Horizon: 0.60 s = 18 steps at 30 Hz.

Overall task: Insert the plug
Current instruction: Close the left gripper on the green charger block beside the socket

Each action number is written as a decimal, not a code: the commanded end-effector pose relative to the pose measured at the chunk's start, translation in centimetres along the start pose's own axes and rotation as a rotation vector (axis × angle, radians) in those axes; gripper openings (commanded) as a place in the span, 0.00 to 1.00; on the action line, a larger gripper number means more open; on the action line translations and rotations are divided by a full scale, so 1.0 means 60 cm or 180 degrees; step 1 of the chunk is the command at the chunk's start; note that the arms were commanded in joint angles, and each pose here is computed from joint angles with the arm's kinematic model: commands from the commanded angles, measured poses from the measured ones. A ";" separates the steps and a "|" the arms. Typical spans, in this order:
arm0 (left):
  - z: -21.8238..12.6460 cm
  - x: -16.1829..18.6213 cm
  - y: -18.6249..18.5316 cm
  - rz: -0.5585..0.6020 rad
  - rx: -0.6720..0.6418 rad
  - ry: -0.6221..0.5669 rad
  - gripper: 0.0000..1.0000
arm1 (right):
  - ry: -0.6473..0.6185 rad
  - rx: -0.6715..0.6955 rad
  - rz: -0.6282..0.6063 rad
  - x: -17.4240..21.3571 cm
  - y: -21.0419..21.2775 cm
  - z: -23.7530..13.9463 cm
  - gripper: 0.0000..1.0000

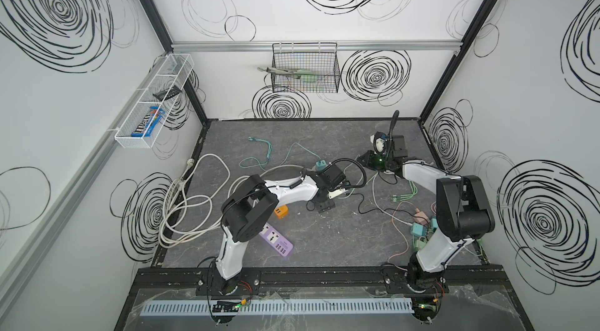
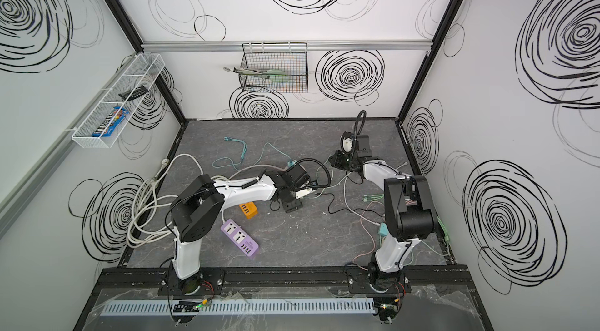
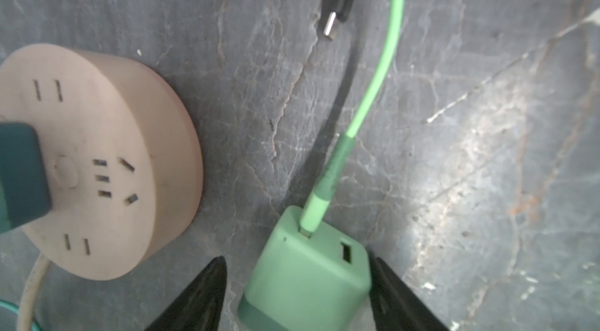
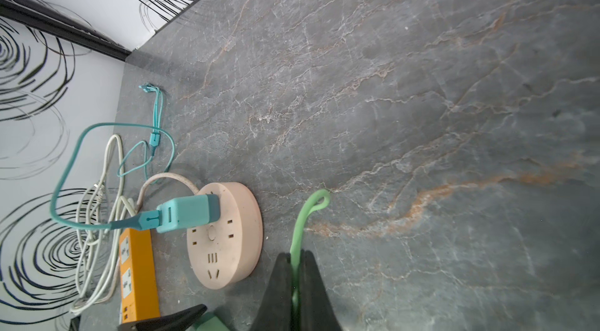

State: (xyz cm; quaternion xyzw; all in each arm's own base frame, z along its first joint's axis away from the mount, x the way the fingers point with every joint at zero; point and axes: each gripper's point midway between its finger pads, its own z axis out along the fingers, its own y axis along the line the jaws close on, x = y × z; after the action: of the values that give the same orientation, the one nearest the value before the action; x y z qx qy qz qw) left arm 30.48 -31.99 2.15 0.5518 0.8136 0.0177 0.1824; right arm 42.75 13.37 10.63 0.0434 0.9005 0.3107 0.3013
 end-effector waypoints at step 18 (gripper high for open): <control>-0.107 -0.057 -0.021 -0.0272 0.0431 -0.0868 0.00 | -0.0273 0.1326 0.0437 -0.007 -0.188 -0.129 0.81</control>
State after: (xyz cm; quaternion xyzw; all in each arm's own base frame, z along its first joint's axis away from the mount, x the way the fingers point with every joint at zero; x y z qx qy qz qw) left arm 28.26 -33.41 6.56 0.5321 0.8126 -0.0855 0.2218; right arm 40.75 0.89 10.62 0.1671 0.9154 0.1613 0.3289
